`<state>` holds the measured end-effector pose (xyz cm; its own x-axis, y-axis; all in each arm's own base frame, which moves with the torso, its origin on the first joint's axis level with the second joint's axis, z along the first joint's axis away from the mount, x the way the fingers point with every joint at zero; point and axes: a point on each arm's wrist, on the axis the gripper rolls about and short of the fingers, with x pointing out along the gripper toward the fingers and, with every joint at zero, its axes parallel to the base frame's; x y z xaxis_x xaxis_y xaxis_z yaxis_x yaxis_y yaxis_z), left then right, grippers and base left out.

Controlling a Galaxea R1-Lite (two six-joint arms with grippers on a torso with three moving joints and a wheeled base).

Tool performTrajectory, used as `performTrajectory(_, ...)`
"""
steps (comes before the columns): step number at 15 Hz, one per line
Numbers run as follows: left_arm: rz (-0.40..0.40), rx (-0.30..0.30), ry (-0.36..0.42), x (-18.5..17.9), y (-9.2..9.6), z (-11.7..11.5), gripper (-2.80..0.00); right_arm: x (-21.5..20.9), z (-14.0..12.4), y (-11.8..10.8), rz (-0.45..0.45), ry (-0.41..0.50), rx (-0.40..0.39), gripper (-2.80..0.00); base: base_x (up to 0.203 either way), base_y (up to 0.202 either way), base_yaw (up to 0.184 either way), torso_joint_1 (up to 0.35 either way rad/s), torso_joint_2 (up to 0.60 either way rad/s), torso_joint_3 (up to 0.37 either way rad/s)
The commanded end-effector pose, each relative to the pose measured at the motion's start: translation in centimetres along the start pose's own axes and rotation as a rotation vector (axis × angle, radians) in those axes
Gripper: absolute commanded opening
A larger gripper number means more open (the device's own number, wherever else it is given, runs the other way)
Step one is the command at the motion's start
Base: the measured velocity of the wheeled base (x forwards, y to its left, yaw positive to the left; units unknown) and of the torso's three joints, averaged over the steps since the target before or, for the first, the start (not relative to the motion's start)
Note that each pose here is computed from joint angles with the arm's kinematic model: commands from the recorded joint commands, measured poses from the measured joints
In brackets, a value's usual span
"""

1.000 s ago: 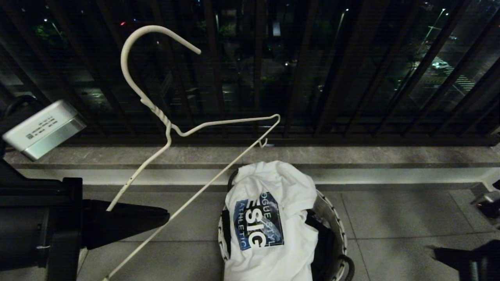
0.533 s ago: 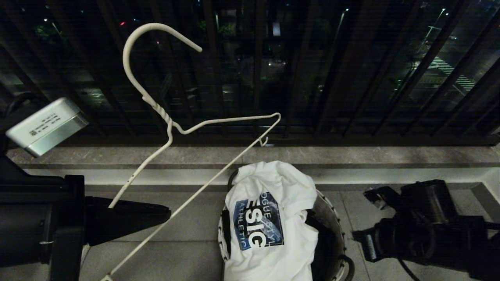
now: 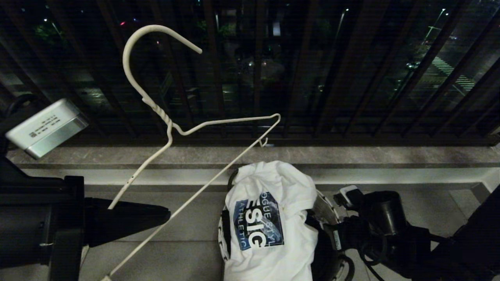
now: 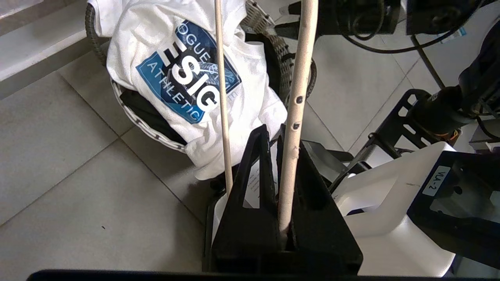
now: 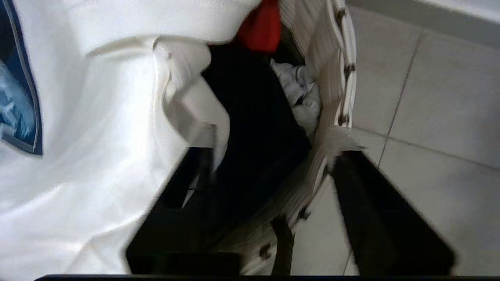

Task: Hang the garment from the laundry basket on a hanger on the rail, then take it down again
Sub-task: Pick up clothes from the basket

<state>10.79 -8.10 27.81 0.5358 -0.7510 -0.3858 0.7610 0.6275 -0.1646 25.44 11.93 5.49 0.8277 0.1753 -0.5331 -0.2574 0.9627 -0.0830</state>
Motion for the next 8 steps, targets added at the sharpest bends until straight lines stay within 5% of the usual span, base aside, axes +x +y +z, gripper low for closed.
performTrajectory(1, -0.002, -0.001, -0.001, -0.1, 0.0, 0.0, -2.80, 0.6, -0.2, 0.2, -0.011, -0.013, -0.002, 0.00, 0.000, 0.000, 0.000, 0.000, 0.00, 0.000)
performTrajectory(8, -0.002, 0.004, -0.013, -0.5, -0.2, 0.0, -2.80, 3.4, -1.2, 0.7, -0.081, -0.132, -0.059, 0.00, 0.000, 0.000, 0.000, 0.000, 0.00, 0.000)
